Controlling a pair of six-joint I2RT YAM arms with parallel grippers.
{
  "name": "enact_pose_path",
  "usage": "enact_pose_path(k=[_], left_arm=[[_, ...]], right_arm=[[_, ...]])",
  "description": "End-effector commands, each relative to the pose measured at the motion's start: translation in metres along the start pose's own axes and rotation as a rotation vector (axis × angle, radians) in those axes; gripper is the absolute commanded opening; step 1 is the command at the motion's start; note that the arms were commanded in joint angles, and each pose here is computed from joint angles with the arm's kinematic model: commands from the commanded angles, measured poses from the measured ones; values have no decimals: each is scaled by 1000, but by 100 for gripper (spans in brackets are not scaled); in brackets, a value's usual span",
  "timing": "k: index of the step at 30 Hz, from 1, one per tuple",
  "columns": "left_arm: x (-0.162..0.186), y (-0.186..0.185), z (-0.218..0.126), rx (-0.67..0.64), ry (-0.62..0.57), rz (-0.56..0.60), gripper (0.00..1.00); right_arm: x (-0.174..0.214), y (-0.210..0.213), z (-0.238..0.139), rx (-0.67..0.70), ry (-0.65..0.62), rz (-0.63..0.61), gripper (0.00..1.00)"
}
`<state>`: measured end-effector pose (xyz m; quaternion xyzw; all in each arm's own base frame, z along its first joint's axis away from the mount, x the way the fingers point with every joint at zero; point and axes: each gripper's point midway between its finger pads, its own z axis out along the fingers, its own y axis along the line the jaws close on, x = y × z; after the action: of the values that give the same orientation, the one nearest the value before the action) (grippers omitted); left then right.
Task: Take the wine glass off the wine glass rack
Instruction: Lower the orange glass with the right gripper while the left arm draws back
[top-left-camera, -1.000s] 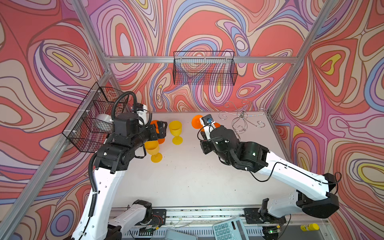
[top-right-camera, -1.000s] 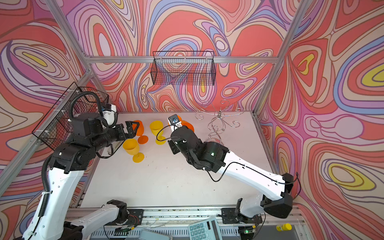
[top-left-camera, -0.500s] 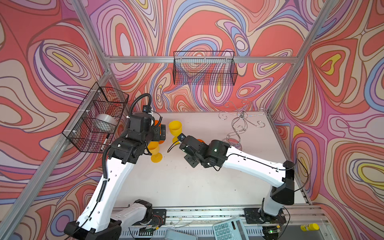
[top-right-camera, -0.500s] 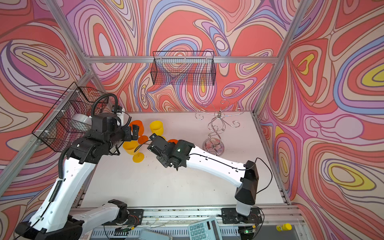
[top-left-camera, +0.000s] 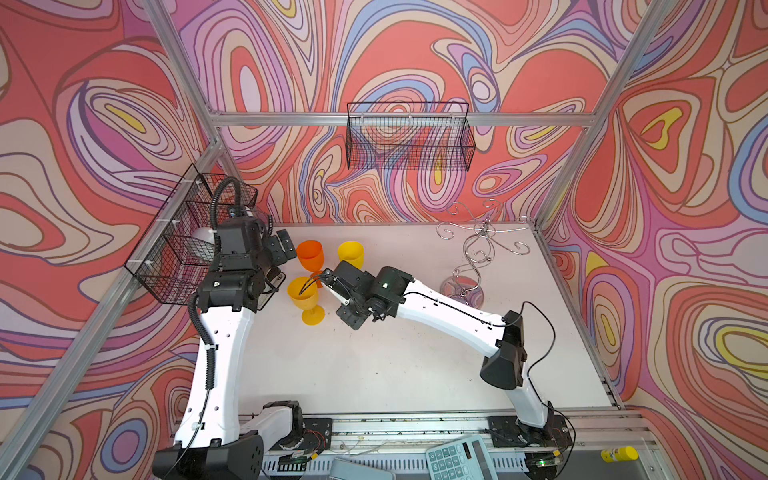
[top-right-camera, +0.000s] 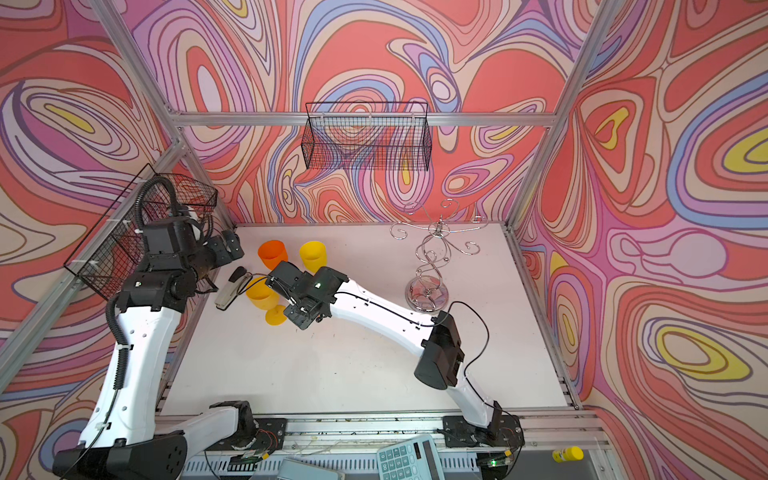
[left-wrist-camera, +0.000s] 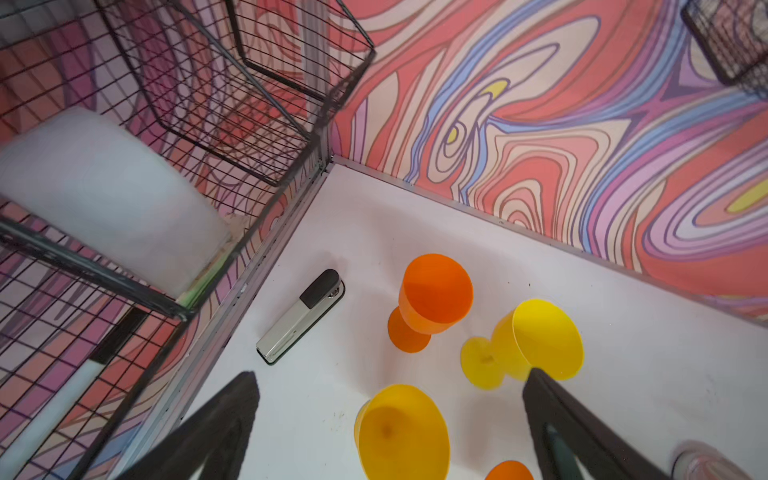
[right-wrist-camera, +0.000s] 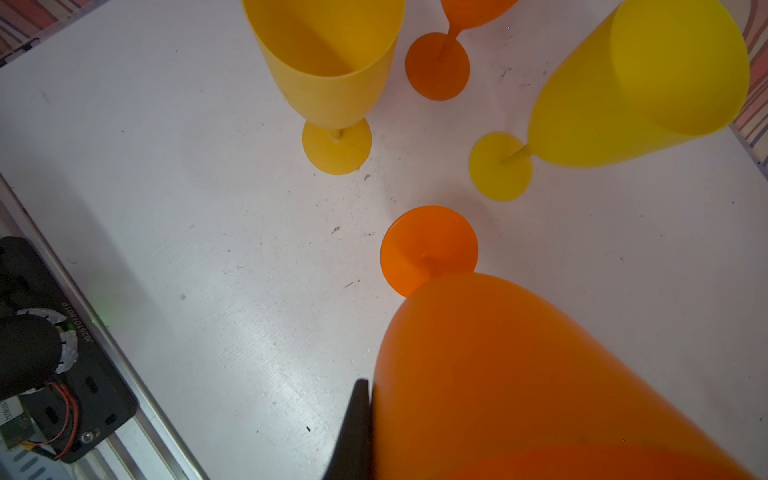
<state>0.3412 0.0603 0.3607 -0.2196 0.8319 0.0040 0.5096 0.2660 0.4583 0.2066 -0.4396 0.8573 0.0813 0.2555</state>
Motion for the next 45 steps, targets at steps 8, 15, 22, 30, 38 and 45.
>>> enact_pose_path(k=[8,15,22,30,38,45], left_arm=[[-6,35,10,53,-42,-294,100],[-7,25,9,128,-50,-301,100],[-13,-5,3,302,-53,-256,99],[-13,-29,-1,427,-50,-219,99],[-11,-36,-3,446,-43,-201,99],[-10,-39,-4,452,-39,-197,99]], right_arm=[[15,-9,19,-25,128,-61,0],[13,-7,30,-45,131,-67,0],[12,-10,42,-43,135,-68,0],[7,-13,50,-21,119,-73,0],[-1,-12,57,-34,97,-66,3],[2,-10,63,-42,111,-74,9]])
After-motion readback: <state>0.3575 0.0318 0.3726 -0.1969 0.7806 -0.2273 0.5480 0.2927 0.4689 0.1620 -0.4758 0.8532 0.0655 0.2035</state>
